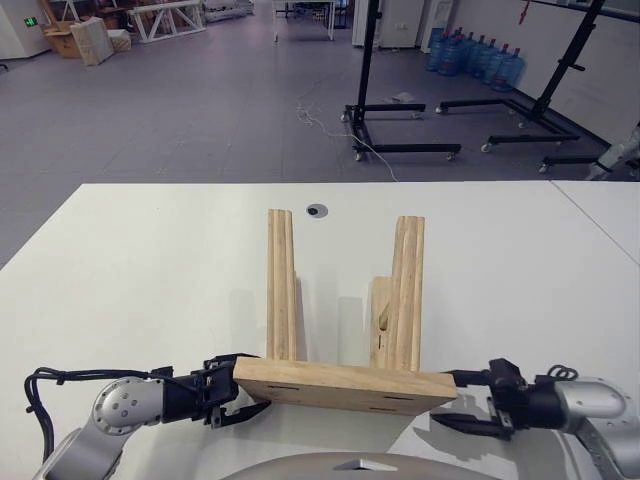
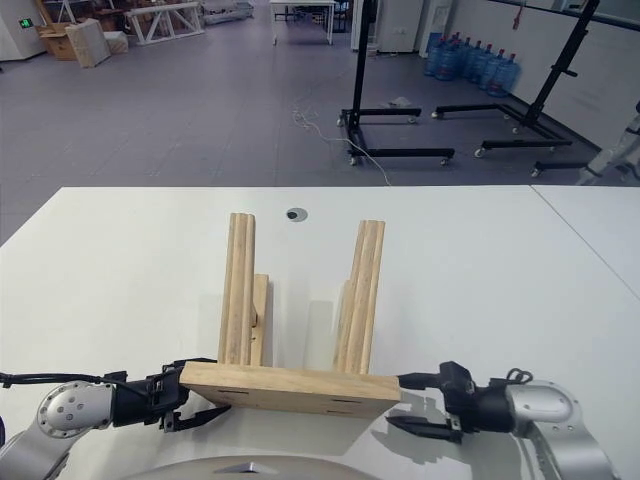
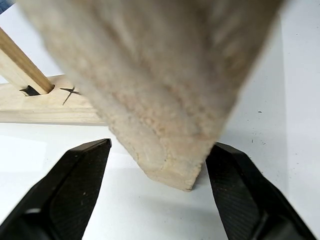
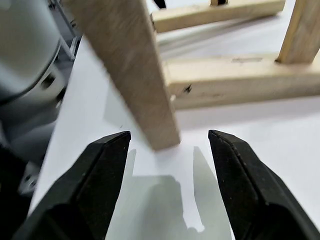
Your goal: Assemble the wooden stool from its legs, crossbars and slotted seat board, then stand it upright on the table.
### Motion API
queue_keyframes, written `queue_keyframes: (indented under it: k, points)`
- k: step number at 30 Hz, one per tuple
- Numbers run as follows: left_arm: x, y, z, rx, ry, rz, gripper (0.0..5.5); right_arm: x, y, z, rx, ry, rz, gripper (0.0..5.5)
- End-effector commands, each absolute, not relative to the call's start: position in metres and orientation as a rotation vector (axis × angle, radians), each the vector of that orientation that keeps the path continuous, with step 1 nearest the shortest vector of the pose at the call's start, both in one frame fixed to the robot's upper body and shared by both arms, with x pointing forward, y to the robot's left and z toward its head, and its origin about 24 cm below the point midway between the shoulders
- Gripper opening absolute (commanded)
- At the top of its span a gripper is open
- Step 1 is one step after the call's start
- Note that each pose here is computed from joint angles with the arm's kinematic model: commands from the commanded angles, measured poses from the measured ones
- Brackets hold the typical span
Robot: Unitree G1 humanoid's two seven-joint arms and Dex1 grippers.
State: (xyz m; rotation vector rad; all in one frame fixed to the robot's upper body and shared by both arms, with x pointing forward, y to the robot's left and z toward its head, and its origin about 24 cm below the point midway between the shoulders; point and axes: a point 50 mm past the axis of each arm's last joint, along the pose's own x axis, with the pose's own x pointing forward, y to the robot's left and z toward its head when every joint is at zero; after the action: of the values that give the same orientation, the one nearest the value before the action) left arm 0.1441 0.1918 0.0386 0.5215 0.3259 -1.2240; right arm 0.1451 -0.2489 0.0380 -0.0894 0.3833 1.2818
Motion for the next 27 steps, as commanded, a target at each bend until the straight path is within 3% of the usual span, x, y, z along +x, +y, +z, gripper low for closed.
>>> queue_keyframes:
  k: [1,6,12,21,27]
  points:
    - [0.148,0.187,0.04,0.531,0.31,-1.24,3.34,0.164,-0.224,0.032,-0.066,0.3,1.274,2.87]
    - [0.151,0.187,0.038,0.536,0.307,-1.226,3.34,0.182,-0.208,0.02,-0.06,0.272,1.239,2.87]
    - [0.157,0.189,0.039,0.548,0.306,-1.216,3.34,0.173,-0.235,0.042,-0.075,0.255,1.224,2.87]
    - [0.162,0.196,0.044,0.576,0.315,-1.196,3.34,0.175,-0.244,0.046,-0.118,0.34,1.304,2.87]
    - [0.162,0.193,0.044,0.566,0.309,-1.209,3.34,0.179,-0.233,0.039,-0.058,0.289,1.297,2.87]
